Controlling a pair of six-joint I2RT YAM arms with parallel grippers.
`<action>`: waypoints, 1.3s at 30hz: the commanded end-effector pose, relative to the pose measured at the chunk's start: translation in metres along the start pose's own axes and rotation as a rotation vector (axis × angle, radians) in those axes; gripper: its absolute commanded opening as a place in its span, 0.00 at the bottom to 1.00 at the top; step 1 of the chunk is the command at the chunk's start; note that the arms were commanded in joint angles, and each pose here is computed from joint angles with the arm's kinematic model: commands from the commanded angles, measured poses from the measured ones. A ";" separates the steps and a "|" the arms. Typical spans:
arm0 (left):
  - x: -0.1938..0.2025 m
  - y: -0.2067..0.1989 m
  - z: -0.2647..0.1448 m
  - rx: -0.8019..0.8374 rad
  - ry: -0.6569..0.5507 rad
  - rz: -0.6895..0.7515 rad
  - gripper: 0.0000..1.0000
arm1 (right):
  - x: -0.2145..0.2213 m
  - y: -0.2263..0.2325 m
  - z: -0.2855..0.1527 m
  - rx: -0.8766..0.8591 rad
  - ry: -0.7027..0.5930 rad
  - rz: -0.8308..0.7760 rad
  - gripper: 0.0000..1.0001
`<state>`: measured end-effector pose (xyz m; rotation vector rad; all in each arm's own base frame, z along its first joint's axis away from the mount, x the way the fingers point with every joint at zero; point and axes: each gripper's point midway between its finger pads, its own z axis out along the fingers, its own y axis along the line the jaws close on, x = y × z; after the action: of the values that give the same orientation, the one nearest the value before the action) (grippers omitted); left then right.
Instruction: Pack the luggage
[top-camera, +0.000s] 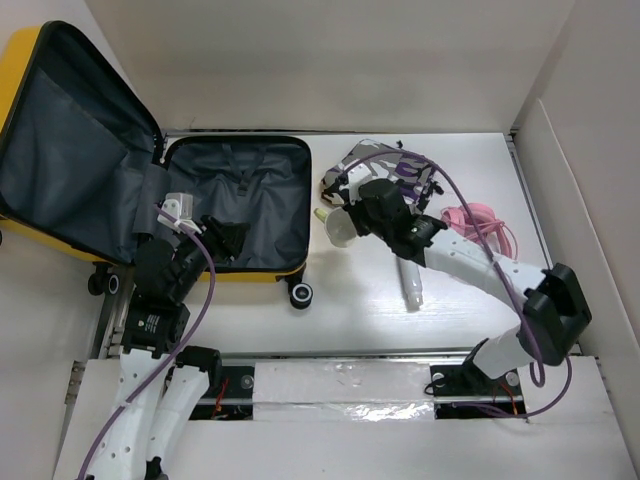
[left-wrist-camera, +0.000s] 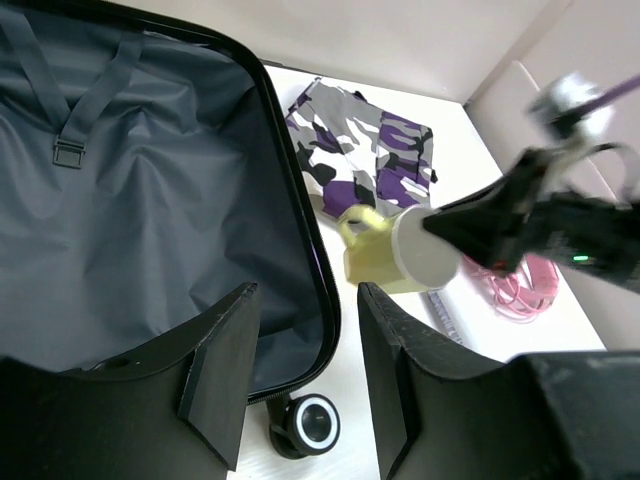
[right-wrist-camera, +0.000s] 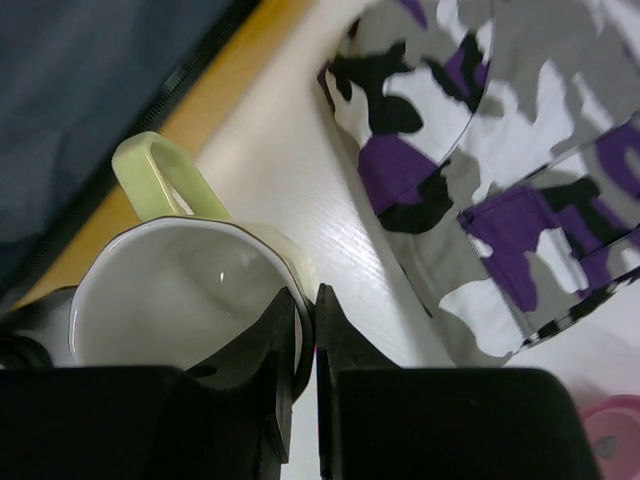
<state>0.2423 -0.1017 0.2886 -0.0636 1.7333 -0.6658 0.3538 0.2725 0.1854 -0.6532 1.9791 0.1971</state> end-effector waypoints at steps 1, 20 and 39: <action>-0.014 -0.005 -0.003 0.007 -0.052 0.020 0.40 | -0.120 0.007 -0.047 -0.016 -0.330 0.012 0.00; -0.014 -0.004 -0.003 -0.015 -0.049 0.017 0.29 | -0.190 0.079 0.098 0.068 -0.384 -0.307 0.00; -0.012 -0.004 0.000 -0.021 -0.040 0.007 0.29 | -0.170 0.114 0.024 -0.031 -0.421 -0.234 0.57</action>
<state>0.2439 -0.0995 0.2818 -0.0923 1.7565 -0.6294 0.3760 0.4542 0.1831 -1.0172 1.6402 0.0709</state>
